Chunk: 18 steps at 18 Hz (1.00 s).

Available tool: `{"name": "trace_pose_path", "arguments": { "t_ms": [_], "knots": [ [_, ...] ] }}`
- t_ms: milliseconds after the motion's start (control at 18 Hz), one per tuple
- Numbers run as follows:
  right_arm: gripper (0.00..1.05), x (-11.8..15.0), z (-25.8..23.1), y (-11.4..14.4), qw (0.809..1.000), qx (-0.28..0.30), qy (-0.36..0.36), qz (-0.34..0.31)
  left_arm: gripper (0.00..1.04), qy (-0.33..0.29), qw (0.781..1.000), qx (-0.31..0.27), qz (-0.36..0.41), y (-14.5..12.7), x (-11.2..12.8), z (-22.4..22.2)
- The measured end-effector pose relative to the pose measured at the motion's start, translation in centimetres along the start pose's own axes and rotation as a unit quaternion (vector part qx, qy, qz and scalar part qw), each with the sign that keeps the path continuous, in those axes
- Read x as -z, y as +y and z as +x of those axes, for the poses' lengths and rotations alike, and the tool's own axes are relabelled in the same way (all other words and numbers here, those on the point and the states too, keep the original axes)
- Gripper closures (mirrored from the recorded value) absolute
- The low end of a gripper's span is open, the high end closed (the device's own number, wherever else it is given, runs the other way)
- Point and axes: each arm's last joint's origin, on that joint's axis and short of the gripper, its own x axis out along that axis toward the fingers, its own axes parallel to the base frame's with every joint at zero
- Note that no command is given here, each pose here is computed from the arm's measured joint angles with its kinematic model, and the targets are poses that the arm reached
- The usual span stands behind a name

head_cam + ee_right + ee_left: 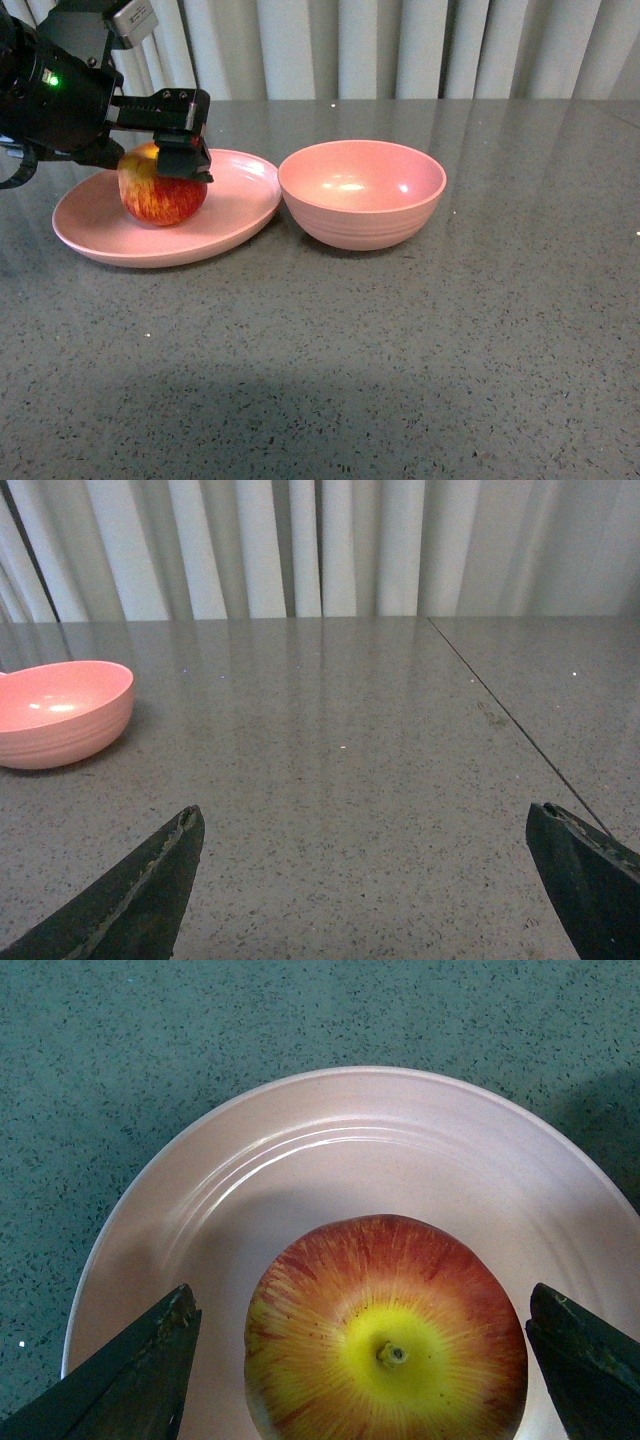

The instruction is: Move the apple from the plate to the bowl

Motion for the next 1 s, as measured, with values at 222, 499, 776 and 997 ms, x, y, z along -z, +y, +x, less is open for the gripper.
{"name": "trace_pose_path", "arguments": {
  "t_ms": [222, 499, 776, 997],
  "knots": [
    [0.07, 0.0, 0.0, 0.0, 1.0, 0.0, 0.0, 0.0, 0.07, 0.01, 1.0, 0.0, -0.001, 0.07, 0.48, 0.6],
    [0.07, 0.0, 0.0, 0.0, 1.0, 0.0, 0.0, 0.0, 0.07, 0.016, 1.0, -0.002, -0.003, 0.25, 0.81, 0.77],
    [0.07, 0.0, 0.0, 0.0, 1.0, 0.0, 0.0, 0.0, 0.35, 0.016, 1.0, -0.002, -0.003, 0.29, 0.82, 0.77],
    [0.07, 0.0, 0.0, 0.0, 1.0, 0.0, 0.0, 0.0, 0.36, 0.017, 1.0, -0.003, -0.002, 0.3, 0.7, 0.61]
  ]
}}
